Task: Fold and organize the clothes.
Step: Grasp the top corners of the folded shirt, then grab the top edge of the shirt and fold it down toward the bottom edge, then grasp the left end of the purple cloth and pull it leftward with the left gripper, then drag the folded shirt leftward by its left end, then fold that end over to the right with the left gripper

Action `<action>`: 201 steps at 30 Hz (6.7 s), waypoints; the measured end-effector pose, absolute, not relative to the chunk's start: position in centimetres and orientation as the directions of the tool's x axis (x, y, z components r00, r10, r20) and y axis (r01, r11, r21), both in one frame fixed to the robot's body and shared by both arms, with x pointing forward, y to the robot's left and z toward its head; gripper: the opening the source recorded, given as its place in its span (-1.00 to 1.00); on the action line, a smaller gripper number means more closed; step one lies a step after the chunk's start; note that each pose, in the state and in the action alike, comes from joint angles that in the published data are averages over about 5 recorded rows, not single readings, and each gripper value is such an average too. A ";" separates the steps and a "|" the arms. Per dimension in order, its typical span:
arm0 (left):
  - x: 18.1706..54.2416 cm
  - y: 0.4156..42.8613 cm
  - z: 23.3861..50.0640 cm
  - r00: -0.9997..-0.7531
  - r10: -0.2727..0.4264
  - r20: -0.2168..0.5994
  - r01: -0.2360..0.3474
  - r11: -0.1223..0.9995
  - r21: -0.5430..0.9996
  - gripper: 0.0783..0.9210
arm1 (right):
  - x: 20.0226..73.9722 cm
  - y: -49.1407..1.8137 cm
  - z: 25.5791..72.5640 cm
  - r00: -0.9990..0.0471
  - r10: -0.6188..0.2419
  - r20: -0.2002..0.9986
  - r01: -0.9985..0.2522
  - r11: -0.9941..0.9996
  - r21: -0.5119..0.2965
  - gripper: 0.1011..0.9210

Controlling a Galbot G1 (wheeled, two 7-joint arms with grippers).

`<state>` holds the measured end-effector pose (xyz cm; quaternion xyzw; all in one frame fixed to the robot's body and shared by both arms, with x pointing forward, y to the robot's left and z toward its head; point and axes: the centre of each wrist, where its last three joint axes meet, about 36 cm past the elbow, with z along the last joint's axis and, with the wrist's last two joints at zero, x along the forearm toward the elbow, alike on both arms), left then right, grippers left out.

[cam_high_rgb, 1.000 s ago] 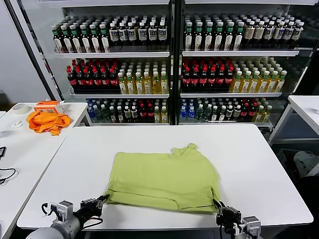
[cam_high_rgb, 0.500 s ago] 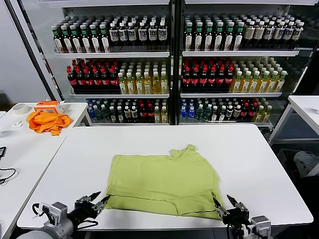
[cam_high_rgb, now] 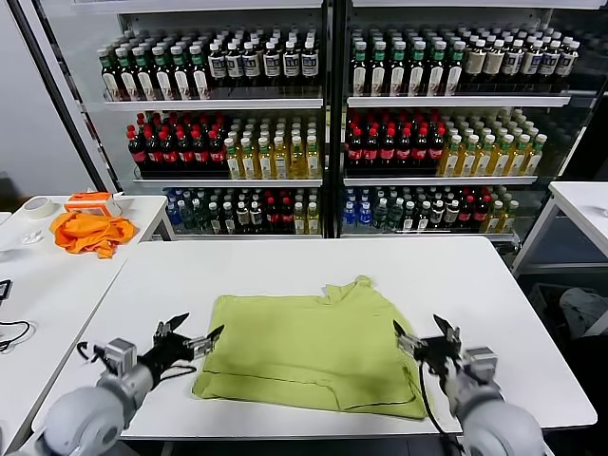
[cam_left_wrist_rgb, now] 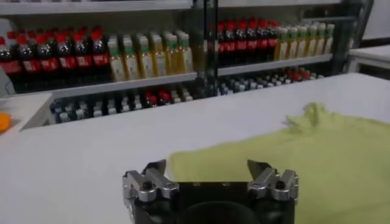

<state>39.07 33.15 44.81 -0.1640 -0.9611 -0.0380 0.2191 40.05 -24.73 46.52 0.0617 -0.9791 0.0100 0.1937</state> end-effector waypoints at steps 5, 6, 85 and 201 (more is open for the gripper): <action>42.2 33.0 43.7 -0.855 0.297 0.426 0.324 0.946 -0.008 0.77 | 44.5 -23.4 45.9 -0.917 -0.120 0.380 -0.125 0.992 0.013 0.76; 42.8 33.0 43.5 -0.855 0.298 0.426 0.325 0.946 -0.010 0.77 | 45.3 -23.1 45.7 -0.916 -0.121 0.382 -0.125 0.992 0.014 0.76; 50.1 33.9 38.9 -0.840 0.313 0.444 0.303 0.948 -0.095 -0.99 | 53.9 -17.9 42.5 -0.907 -0.116 0.405 -0.070 0.989 0.128 -0.98; 36.0 27.0 39.7 -0.855 0.082 0.511 0.116 0.993 0.035 -0.95 | 30.1 -23.4 44.5 -0.904 0.045 0.426 0.030 0.999 -0.043 0.76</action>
